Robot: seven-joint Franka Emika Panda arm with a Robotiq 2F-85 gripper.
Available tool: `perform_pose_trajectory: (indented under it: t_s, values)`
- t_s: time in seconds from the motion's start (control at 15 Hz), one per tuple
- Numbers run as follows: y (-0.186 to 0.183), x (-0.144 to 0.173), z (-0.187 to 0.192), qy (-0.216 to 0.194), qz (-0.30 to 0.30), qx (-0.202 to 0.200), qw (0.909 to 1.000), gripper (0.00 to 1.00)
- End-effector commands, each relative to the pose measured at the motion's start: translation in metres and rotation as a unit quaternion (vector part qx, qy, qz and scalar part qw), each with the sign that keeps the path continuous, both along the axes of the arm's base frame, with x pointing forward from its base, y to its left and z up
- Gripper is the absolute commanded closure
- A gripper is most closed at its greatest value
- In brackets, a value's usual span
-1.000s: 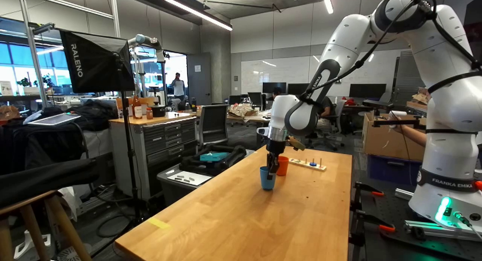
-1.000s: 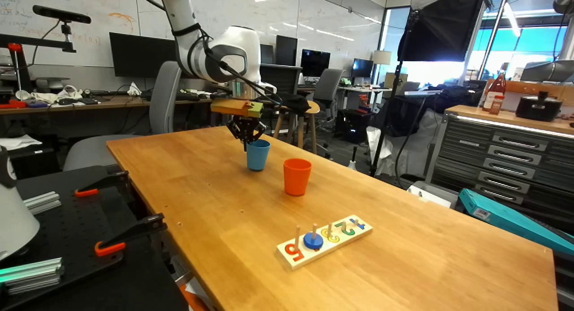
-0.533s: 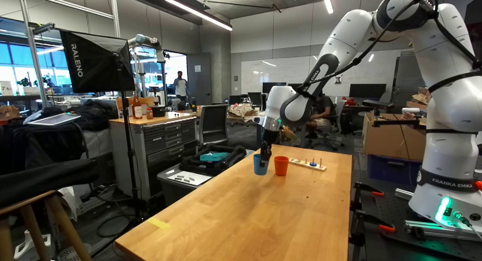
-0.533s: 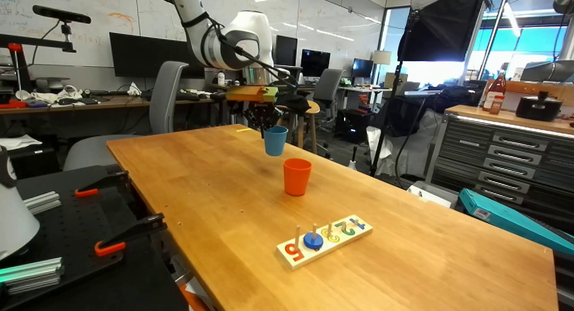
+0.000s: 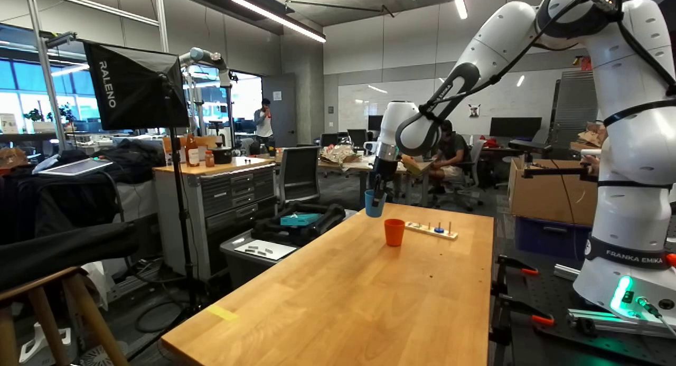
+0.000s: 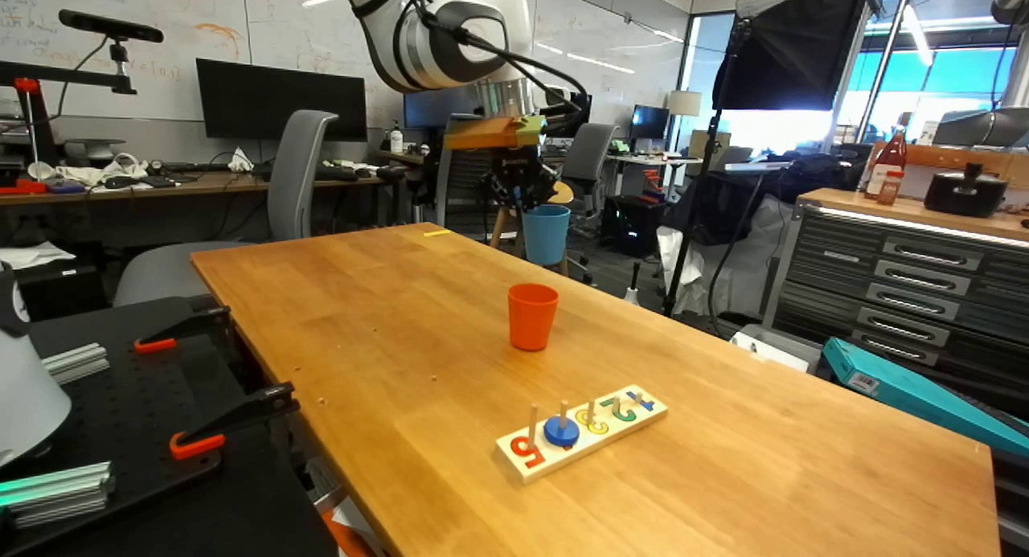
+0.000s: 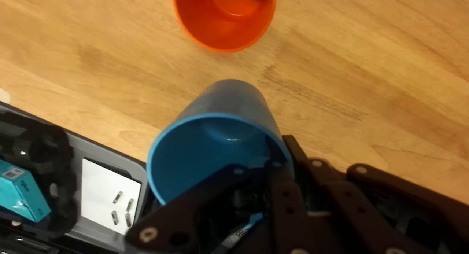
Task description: Put the blue cup in the orange cup
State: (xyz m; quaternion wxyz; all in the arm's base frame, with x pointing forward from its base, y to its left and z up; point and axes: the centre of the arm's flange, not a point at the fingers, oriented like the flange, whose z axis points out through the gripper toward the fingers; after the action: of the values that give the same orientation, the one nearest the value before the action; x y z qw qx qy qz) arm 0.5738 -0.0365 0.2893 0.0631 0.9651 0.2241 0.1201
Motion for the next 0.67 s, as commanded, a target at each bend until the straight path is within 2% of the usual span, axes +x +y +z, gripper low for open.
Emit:
perform_pose_trajectory:
  t_s: [0.0, 0.13, 0.6]
  values:
    - [-0.022, 0.003, 0.032, -0.003, -0.022, -0.012, 0.9997, 0.95]
    - [-0.030, 0.001, 0.035, 0.000, -0.029, -0.014, 0.9995, 0.95]
    - [-0.039, -0.020, 0.001, 0.071, -0.033, -0.022, 0.9967, 0.95]
